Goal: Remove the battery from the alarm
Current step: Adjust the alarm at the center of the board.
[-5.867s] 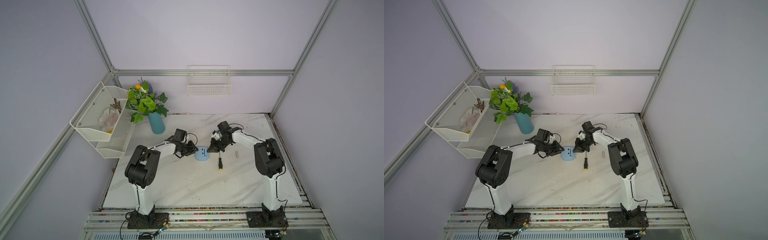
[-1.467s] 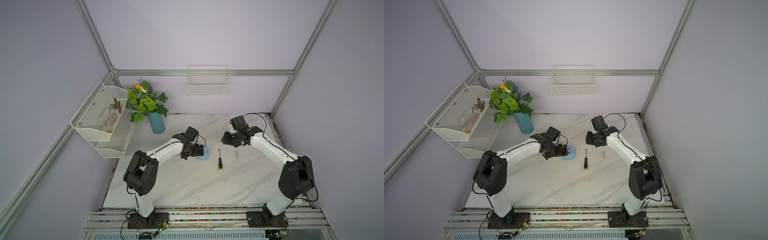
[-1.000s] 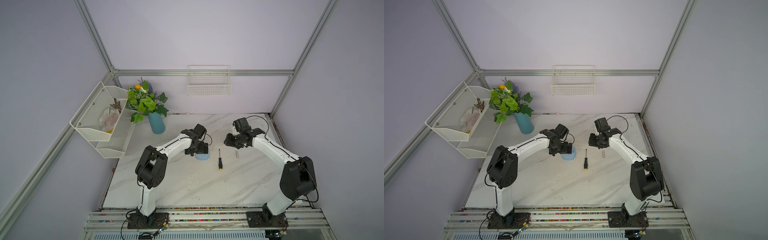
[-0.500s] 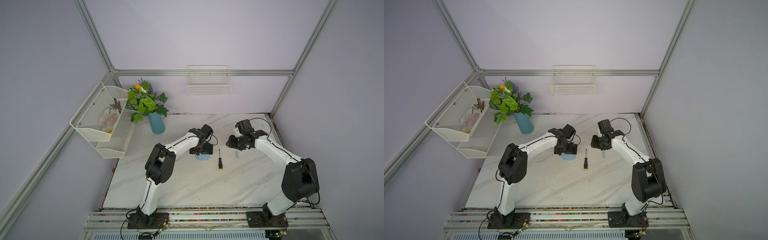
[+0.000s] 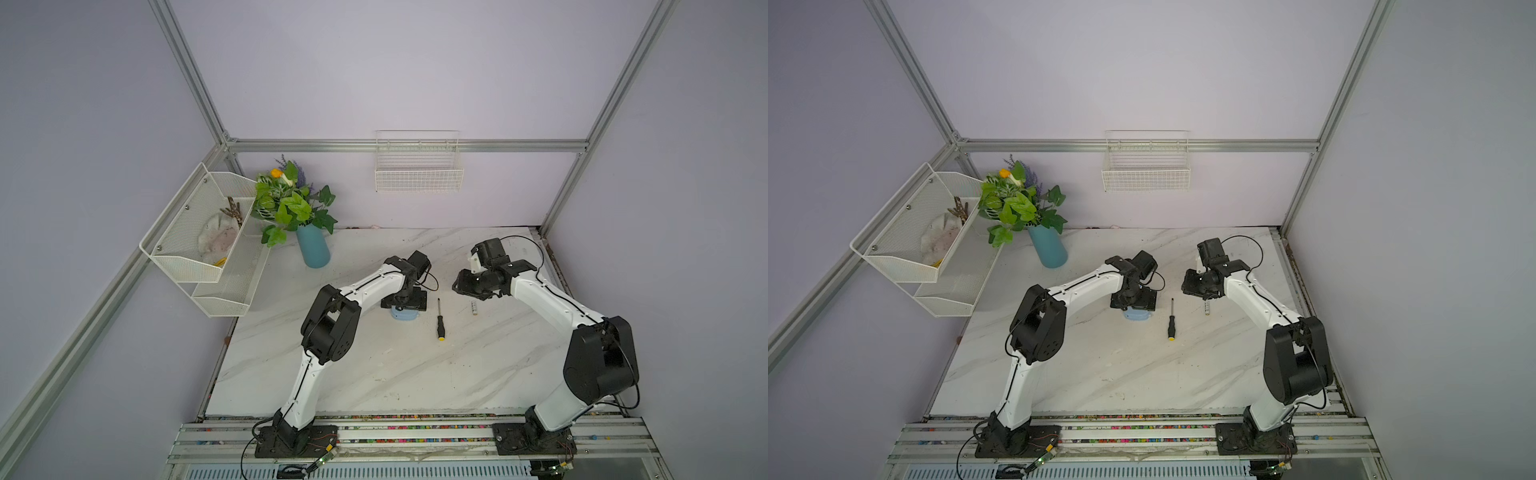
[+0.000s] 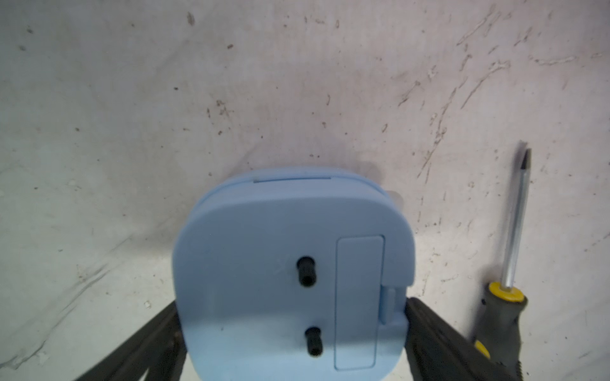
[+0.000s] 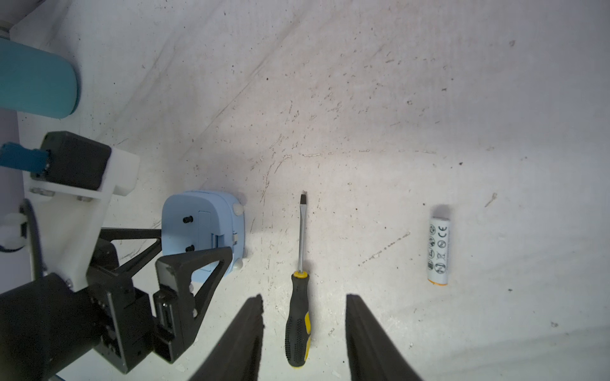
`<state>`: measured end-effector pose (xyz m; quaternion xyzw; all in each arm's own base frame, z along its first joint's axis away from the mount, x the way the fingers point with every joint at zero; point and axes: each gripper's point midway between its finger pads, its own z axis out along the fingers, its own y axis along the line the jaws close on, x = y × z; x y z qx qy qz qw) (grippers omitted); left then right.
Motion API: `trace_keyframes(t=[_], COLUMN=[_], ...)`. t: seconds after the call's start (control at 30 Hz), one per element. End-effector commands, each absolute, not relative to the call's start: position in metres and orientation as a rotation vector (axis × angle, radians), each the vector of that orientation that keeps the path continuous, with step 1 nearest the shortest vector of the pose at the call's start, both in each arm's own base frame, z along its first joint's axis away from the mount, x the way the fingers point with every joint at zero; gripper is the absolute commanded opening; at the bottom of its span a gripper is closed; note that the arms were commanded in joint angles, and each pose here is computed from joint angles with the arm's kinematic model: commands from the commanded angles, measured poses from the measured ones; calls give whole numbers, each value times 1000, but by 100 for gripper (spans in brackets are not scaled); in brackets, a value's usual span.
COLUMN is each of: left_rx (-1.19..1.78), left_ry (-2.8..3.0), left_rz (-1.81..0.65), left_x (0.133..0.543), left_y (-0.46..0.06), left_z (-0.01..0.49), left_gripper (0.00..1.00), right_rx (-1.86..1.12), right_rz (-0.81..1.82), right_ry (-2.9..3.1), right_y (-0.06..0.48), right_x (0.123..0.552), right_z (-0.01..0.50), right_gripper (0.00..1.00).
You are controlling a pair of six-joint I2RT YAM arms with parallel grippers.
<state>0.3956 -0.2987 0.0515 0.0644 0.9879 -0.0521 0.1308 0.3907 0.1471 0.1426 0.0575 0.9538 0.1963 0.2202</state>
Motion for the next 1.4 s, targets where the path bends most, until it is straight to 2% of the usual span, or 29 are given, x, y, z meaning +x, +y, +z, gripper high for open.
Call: trace_keyframes(t=[0.0, 0.23, 0.47, 0.57, 0.8, 0.93, 1.13, 1.23, 1.37], left_rx=[192, 213, 279, 345, 646, 828, 981, 1044, 1076], left_ry=[2834, 2863, 2878, 2858, 2757, 2706, 2696, 2680, 2682], left_rz=[-136, -123, -106, -108, -208, -300, -385, -428, -502], left_x=[410, 409, 401, 399, 393, 390, 376, 365, 352], left_y=[-305, -306, -302, -299, -299, -289, -264, -254, -239], left_z=[63, 48, 43, 53, 93, 112, 131, 142, 153], left_gripper=[100, 99, 74, 68, 67, 68, 82, 85, 86], right_rx=[144, 134, 125, 111, 9, -174, -525, -730, -1000], right_rz=[558, 570, 562, 559, 541, 587, 501, 397, 225], right_ry=[2614, 2615, 2602, 2585, 2434, 2218, 2052, 1998, 1835], right_y=[147, 148, 146, 145, 146, 159, 180, 194, 224], right_x=[395, 394, 391, 392, 405, 412, 410, 400, 379], right_z=[145, 144, 146, 149, 164, 181, 179, 171, 163], right_gripper=[46, 46, 45, 44, 43, 44, 48, 51, 57])
